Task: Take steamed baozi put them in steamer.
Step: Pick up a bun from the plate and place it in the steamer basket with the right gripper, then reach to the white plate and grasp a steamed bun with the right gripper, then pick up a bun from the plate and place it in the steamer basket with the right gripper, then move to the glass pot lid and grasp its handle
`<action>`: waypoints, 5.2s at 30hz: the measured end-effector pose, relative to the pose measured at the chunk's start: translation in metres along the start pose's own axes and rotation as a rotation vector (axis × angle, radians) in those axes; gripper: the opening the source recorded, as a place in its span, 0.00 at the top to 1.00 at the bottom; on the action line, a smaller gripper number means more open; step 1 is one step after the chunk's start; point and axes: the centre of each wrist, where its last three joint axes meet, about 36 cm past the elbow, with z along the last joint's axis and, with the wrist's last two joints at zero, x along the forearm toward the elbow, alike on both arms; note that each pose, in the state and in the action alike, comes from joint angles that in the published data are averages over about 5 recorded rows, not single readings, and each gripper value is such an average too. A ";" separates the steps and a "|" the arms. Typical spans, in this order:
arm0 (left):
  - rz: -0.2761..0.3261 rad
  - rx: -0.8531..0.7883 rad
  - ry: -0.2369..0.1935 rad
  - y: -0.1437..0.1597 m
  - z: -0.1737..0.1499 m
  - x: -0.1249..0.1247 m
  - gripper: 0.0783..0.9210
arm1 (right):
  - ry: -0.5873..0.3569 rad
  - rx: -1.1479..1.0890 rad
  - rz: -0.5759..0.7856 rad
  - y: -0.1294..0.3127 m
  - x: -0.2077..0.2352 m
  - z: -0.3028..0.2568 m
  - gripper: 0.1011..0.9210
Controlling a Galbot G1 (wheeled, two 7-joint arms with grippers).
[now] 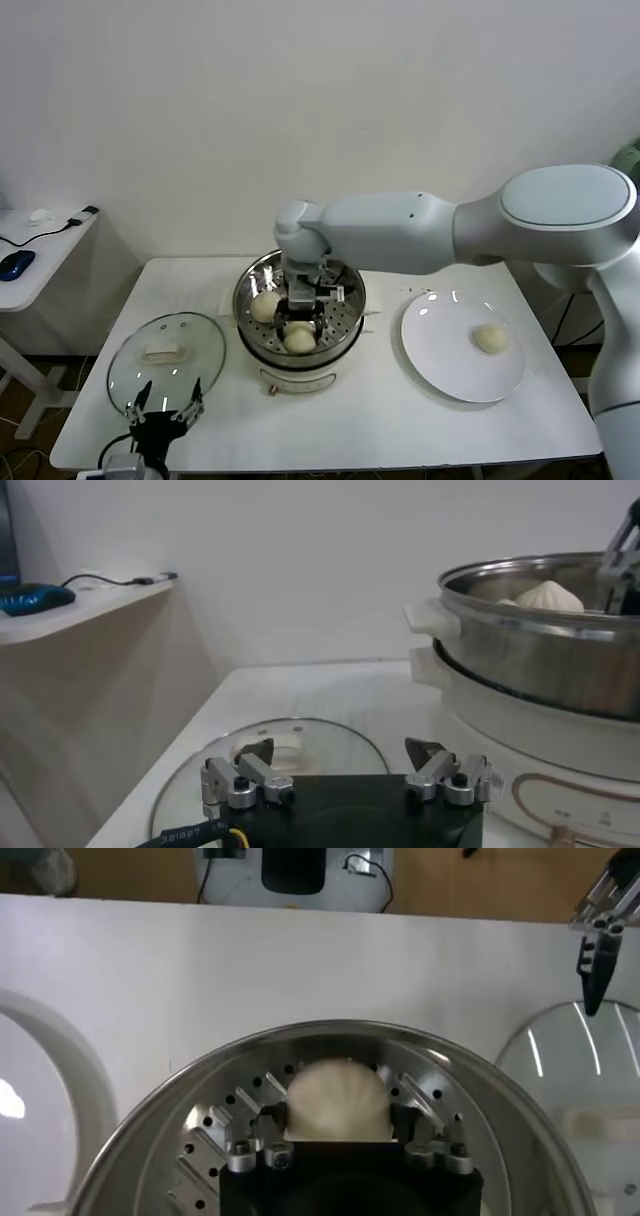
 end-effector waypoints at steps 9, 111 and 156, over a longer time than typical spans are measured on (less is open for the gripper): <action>0.004 0.002 -0.006 -0.001 -0.002 0.001 0.12 | -0.008 -0.020 0.015 0.011 0.017 0.006 0.12; 0.027 -0.012 -0.010 -0.011 -0.013 0.013 0.12 | -0.026 -1.351 0.370 0.220 0.136 0.019 0.31; 0.039 0.000 -0.016 -0.011 -0.015 0.010 0.12 | -0.056 -1.293 0.276 0.127 0.033 0.050 0.12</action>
